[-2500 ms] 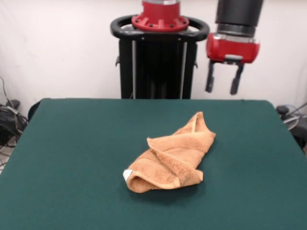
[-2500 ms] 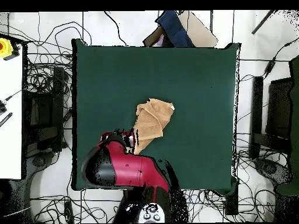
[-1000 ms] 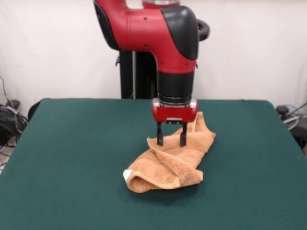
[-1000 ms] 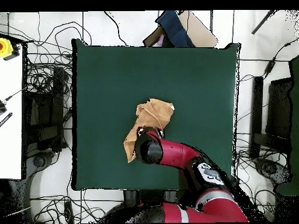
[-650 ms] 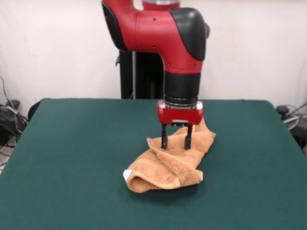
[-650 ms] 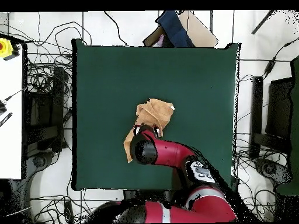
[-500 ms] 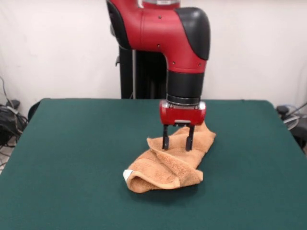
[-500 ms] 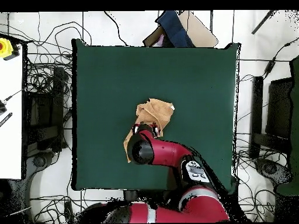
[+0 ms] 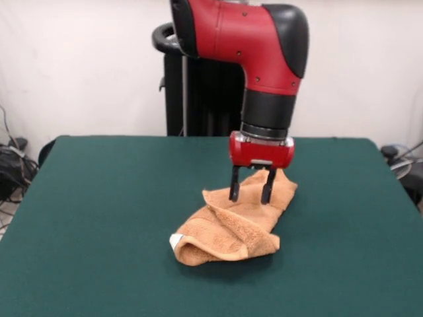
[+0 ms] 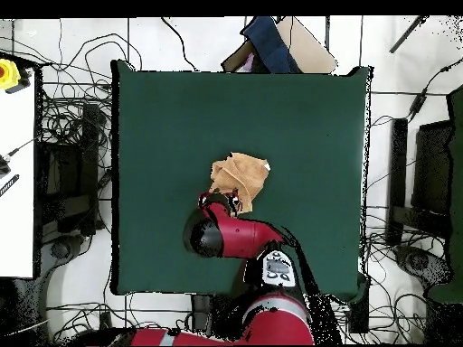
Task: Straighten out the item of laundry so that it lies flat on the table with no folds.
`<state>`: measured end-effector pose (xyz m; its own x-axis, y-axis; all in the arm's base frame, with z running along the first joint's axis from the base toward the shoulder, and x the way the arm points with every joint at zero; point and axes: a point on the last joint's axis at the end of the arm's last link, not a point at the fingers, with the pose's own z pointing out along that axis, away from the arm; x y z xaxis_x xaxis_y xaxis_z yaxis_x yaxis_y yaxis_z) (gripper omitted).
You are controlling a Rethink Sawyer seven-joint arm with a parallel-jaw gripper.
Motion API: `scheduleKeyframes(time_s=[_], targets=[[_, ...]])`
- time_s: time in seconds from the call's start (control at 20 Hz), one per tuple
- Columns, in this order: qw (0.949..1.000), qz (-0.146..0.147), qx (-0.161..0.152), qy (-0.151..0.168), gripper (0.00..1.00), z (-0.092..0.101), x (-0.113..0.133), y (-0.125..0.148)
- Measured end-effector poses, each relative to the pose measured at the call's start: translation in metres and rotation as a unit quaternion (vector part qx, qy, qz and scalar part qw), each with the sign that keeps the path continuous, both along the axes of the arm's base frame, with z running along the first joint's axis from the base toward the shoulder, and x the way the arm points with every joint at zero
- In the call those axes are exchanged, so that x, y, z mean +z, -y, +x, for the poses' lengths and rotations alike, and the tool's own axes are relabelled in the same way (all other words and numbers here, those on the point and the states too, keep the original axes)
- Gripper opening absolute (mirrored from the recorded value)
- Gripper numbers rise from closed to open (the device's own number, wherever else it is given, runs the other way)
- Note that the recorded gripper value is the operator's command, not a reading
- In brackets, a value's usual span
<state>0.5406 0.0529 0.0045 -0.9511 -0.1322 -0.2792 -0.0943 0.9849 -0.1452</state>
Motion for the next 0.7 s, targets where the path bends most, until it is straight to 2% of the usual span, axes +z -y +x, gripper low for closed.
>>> scheduleKeyframes(time_s=[0.25,0.7], targets=[[0.9999,-0.002,-0.006,0.014,1.0,0.009,0.013,0.007],[0.9986,-0.008,-0.043,0.03,1.0,0.019,0.029,0.058]])
